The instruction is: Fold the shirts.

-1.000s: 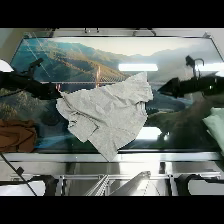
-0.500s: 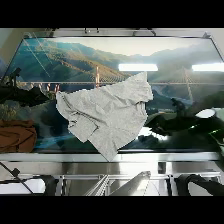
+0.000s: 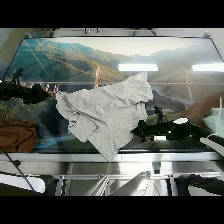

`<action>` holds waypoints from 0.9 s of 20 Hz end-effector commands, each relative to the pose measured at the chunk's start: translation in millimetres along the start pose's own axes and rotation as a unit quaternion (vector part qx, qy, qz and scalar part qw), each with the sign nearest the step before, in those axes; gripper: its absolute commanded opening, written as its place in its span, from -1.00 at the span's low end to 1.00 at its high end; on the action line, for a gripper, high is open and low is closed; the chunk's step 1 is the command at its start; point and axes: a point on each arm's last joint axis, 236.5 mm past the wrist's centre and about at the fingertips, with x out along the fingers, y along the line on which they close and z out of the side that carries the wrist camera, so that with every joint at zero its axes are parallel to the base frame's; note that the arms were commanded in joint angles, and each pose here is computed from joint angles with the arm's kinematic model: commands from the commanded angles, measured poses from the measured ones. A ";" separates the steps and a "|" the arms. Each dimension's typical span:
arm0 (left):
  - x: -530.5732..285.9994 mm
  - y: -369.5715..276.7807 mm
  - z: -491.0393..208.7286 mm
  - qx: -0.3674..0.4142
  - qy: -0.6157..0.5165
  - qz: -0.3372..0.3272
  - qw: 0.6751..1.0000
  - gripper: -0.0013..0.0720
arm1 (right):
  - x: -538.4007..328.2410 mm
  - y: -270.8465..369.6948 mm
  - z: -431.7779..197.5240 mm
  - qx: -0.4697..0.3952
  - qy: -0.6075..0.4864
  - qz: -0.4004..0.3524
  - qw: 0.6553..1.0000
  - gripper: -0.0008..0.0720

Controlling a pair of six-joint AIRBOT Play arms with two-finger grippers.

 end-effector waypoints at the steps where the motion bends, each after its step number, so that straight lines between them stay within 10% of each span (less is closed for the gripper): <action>1: 16.9 -10.6 21.3 -0.036 -0.006 -0.054 0.998 -0.16 | 5.5 7.9 10.1 -0.002 -0.023 0.021 1.000 -0.93; 3: 26.6 -17.8 29.4 -0.054 -0.006 -0.086 0.995 0.01 | 4.4 5.0 7.0 -0.012 -0.018 0.012 1.000 -0.93; 4: 32.4 -16.8 27.7 -0.066 0.005 -0.092 0.993 0.75 | 3.4 5.4 7.0 -0.015 -0.018 0.011 1.000 -0.93; 5: 38.9 -13.6 22.6 -0.083 0.023 -0.093 0.992 0.97 | 2.7 6.8 7.3 -0.016 -0.020 0.012 1.000 -0.93; 10: 61.1 -2.9 13.7 -0.102 0.060 -0.100 0.988 0.96 | -0.3 12.4 8.0 -0.023 -0.024 0.018 0.999 -0.93; 11: 64.9 -2.7 15.9 -0.101 0.056 -0.096 0.989 0.89 | -1.0 13.6 8.2 -0.025 -0.025 0.019 0.999 -0.93; 14: 67.9 -4.0 19.7 -0.096 0.047 -0.093 0.990 -0.99 | -2.4 16.0 8.8 -0.032 -0.027 0.021 0.999 -0.92; 18: 59.4 -12.9 9.0 -0.078 0.070 -0.105 0.989 -0.97 | -6.8 24.5 9.4 -0.040 -0.031 0.030 0.998 -0.93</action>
